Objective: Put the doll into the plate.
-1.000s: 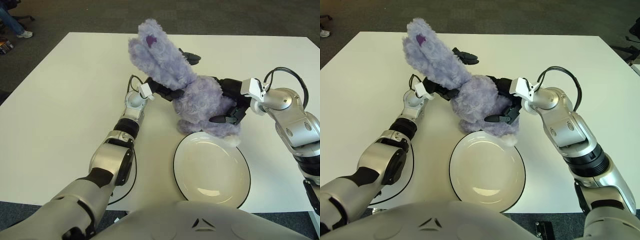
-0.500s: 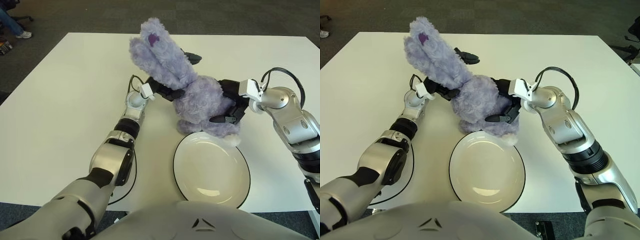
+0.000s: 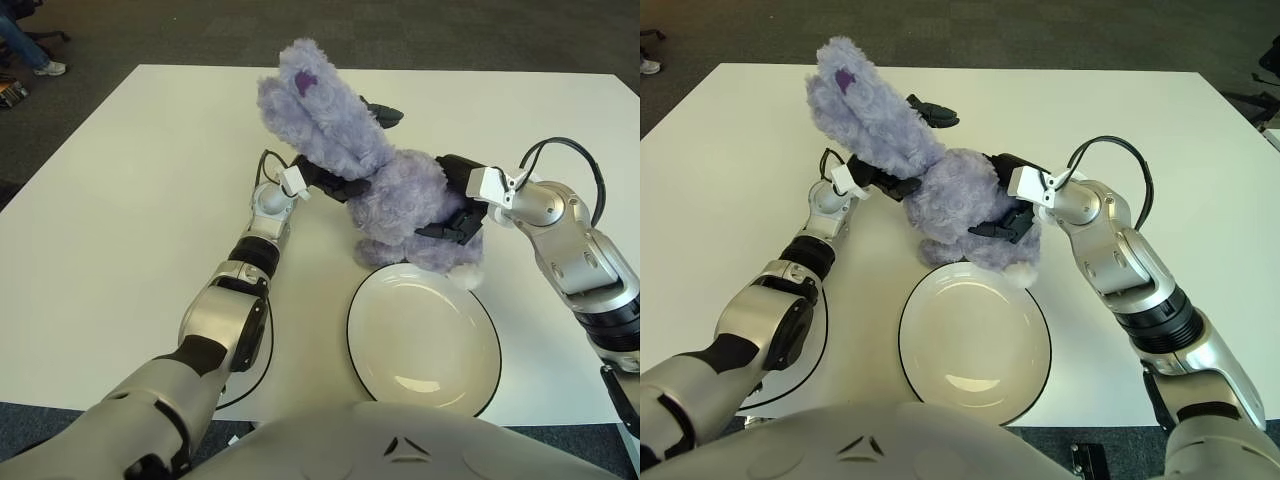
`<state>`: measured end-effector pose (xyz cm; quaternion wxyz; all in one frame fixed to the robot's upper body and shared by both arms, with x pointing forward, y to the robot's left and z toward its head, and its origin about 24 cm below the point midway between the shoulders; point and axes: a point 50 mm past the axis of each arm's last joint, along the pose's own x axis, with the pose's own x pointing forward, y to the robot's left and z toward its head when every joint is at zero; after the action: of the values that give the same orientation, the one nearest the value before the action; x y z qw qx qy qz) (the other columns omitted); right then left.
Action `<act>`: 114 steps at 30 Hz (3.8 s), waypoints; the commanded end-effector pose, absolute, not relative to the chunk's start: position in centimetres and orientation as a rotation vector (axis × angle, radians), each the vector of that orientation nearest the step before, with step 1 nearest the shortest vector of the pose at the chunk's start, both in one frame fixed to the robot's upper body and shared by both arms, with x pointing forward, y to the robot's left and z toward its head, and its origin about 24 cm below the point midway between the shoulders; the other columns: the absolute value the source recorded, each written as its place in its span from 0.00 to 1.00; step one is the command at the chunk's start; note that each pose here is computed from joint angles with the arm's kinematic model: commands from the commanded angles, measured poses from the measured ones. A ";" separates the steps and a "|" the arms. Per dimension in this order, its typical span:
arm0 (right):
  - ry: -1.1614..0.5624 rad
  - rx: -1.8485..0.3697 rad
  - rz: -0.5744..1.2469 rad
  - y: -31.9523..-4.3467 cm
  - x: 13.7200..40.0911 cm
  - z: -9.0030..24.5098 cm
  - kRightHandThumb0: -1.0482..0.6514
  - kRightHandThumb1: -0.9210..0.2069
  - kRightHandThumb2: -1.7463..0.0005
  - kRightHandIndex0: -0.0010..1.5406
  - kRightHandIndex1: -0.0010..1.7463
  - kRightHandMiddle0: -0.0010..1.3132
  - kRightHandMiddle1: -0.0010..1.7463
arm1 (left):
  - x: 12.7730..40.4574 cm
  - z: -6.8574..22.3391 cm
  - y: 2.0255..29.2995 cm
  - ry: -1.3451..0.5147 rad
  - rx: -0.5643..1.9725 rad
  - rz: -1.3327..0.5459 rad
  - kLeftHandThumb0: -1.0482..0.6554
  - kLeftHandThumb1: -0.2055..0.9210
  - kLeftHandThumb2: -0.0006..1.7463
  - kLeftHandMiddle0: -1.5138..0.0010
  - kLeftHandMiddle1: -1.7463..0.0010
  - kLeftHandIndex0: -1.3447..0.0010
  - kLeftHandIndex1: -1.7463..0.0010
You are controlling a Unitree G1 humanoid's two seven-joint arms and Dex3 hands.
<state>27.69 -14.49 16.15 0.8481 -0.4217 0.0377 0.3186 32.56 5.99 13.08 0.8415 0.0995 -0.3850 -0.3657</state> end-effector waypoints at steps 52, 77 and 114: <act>0.090 -0.689 0.375 -18.4 27.4 18.0 0.61 0.79 0.08 0.48 0.97 0.56 0.96 | 33.5 14.0 6.7 -0.766 -0.012 -0.810 0.05 1.00 0.36 0.84 0.61 1.00 0.60; 0.063 -0.665 0.294 -19.4 26.4 20.5 0.61 0.77 0.09 0.46 0.98 0.54 0.97 | 35.7 12.5 8.7 -0.534 0.138 -0.660 0.00 1.00 0.68 0.85 0.66 1.00 0.87; -0.051 -0.367 0.605 -19.3 25.0 22.8 0.61 0.75 0.16 0.50 1.00 0.60 0.79 | 37.1 8.0 8.3 -0.176 0.396 -0.518 0.07 1.00 0.62 0.80 0.50 1.00 0.62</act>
<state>25.09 -19.32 21.98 0.9418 -0.1814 -0.0187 0.2824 36.64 8.51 7.22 0.9462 0.1802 -0.0816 -0.2561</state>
